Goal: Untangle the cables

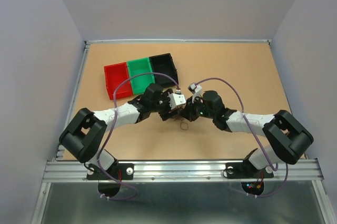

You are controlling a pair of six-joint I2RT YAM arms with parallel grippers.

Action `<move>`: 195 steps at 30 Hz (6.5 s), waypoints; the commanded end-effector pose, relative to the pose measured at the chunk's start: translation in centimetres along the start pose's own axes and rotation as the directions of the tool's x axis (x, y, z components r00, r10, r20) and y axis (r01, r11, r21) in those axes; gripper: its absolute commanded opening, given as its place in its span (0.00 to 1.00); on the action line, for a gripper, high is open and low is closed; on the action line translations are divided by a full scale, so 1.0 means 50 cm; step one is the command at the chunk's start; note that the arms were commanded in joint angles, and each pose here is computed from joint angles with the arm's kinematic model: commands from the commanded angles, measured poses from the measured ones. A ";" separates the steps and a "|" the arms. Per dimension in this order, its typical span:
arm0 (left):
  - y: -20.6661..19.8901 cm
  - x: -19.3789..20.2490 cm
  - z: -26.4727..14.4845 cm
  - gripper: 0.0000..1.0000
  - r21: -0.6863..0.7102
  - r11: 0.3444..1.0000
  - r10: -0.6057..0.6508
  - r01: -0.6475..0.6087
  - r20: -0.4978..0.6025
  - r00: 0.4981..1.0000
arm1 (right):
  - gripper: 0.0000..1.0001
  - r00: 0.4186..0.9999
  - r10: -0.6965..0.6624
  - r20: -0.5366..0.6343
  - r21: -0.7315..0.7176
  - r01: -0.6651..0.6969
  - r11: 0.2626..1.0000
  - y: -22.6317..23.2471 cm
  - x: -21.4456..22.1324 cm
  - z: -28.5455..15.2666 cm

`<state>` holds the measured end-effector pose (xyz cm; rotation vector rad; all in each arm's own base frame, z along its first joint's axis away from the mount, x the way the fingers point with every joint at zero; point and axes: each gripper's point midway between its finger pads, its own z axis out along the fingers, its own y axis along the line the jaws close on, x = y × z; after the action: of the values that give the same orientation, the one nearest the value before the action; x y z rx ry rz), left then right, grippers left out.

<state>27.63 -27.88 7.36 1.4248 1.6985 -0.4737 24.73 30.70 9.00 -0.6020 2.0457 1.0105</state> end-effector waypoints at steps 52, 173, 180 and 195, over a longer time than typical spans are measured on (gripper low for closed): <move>0.383 -0.673 -0.925 0.00 -0.632 0.394 0.171 0.668 0.764 0.622 | 0.01 0.874 0.080 0.479 0.422 -0.309 0.852 -0.225 -0.098 -0.048; 0.526 0.335 -0.330 0.14 -0.878 0.350 -0.677 0.327 0.004 0.736 | 0.01 0.870 0.082 0.485 0.369 -0.289 0.884 -0.196 -0.089 -0.105; 0.543 0.174 -0.450 0.75 -0.889 0.282 -0.530 0.361 0.170 0.831 | 0.02 0.911 0.048 0.409 0.275 -0.173 0.946 -0.152 -0.099 -0.068; 0.178 -0.201 -0.195 0.91 -0.265 0.951 -0.106 0.162 0.215 0.971 | 0.07 0.959 -0.060 0.275 -0.129 0.099 0.987 0.017 -0.067 -0.024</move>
<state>34.86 -19.82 26.60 0.8308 1.6391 -0.2746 26.11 28.01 9.32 -0.4427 1.8628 1.0333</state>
